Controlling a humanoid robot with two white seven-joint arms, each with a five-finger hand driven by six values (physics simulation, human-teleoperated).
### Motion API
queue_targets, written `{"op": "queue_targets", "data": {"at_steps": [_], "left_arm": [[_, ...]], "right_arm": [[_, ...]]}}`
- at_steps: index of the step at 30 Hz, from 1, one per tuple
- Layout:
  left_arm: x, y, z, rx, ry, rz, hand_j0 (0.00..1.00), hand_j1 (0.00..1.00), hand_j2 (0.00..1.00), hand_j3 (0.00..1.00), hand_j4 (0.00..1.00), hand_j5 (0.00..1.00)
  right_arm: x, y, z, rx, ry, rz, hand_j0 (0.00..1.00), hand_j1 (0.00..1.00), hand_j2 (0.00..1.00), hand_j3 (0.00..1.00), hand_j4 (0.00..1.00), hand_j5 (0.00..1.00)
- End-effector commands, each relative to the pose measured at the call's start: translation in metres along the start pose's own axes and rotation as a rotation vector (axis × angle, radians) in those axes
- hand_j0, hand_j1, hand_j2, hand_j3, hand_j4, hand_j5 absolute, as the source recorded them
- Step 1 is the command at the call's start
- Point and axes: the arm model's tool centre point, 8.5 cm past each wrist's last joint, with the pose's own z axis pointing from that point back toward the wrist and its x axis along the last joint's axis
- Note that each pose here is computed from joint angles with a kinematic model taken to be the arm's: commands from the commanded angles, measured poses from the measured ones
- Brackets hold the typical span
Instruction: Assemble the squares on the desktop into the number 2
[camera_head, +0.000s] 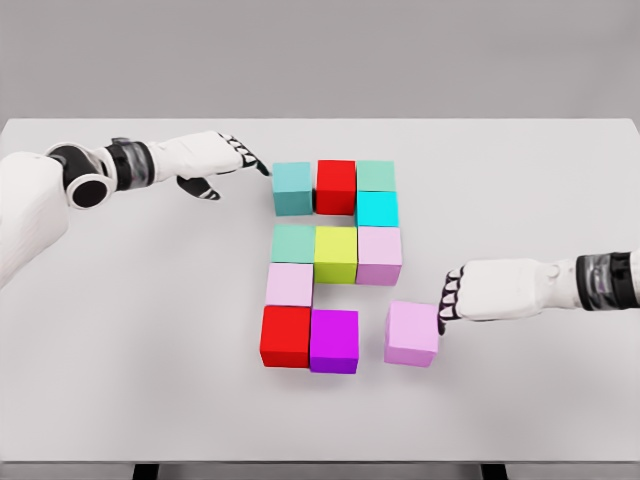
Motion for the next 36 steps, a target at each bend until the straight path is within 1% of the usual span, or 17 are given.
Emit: {"op": "queue_targets", "data": {"at_steps": [1, 6, 7, 8, 10, 15, 17, 19, 20, 22, 24, 36], "left_arm": [[-0.002, 0.0, 0.002, 0.005, 0.007, 0.007, 0.84, 0.84, 0.84, 0.84, 0.84, 0.84], [-0.006, -0.004, 0.009, -0.008, 0.015, 0.0, 0.84, 0.84, 0.84, 0.84, 0.84, 0.84], [-0.005, -0.005, 0.008, -0.009, 0.013, 0.0, 0.84, 0.84, 0.84, 0.84, 0.84, 0.84], [-0.004, -0.009, 0.008, -0.017, 0.01, 0.005, 0.84, 0.84, 0.84, 0.84, 0.84, 0.84], [-0.003, -0.012, 0.007, -0.022, 0.007, 0.004, 0.84, 0.84, 0.84, 0.84, 0.84, 0.84], [0.004, -0.009, 0.002, -0.015, -0.013, -0.004, 0.84, 0.84, 0.84, 0.84, 0.84, 0.84], [0.006, -0.011, 0.0, -0.023, -0.018, -0.002, 0.84, 0.84, 0.84, 0.84, 0.84, 0.84], [0.01, -0.01, -0.003, -0.019, -0.028, -0.004, 0.84, 0.84, 0.84, 0.84, 0.84, 0.84], [0.011, -0.009, -0.003, -0.018, -0.031, -0.006, 0.84, 0.84, 0.84, 0.84, 0.84, 0.84], [0.012, -0.008, -0.004, -0.016, -0.035, -0.007, 0.84, 0.84, 0.84, 0.84, 0.84, 0.84], [0.013, -0.007, -0.005, -0.013, -0.038, -0.008, 0.84, 0.84, 0.84, 0.84, 0.84, 0.84], [0.016, -0.005, -0.008, -0.006, -0.046, -0.007, 0.84, 0.84, 0.84, 0.84, 0.84, 0.84]], "right_arm": [[0.001, -0.002, -0.002, -0.007, -0.005, -0.002, 0.64, 0.64, 0.64, 0.64, 0.64, 0.64], [0.003, -0.004, -0.004, -0.014, -0.016, -0.004, 0.63, 0.63, 0.63, 0.63, 0.63, 0.63], [0.007, -0.006, -0.006, -0.019, -0.028, 0.005, 0.63, 0.63, 0.63, 0.63, 0.63, 0.63], [0.009, -0.008, -0.007, -0.023, -0.036, 0.008, 0.63, 0.63, 0.63, 0.63, 0.63, 0.63], [0.01, -0.009, -0.008, -0.027, -0.041, 0.005, 0.63, 0.63, 0.63, 0.63, 0.63, 0.63], [0.009, -0.008, -0.007, -0.023, -0.034, 0.009, 0.63, 0.63, 0.63, 0.63, 0.63, 0.63], [0.009, -0.003, -0.002, -0.011, -0.027, -0.001, 0.63, 0.63, 0.63, 0.63, 0.63, 0.63], [0.009, 0.001, 0.002, -0.004, -0.02, -0.008, 0.63, 0.63, 0.63, 0.63, 0.63, 0.63], [0.01, 0.002, 0.002, -0.002, -0.022, -0.009, 0.63, 0.63, 0.63, 0.63, 0.63, 0.63], [0.018, 0.002, 0.0, -0.001, -0.043, -0.006, 0.63, 0.63, 0.63, 0.63, 0.63, 0.63], [0.02, 0.003, -0.001, 0.001, -0.049, -0.009, 0.63, 0.63, 0.63, 0.63, 0.63, 0.63], [0.023, -0.002, -0.008, -0.016, -0.07, -0.008, 0.63, 0.63, 0.63, 0.63, 0.63, 0.63]]}}
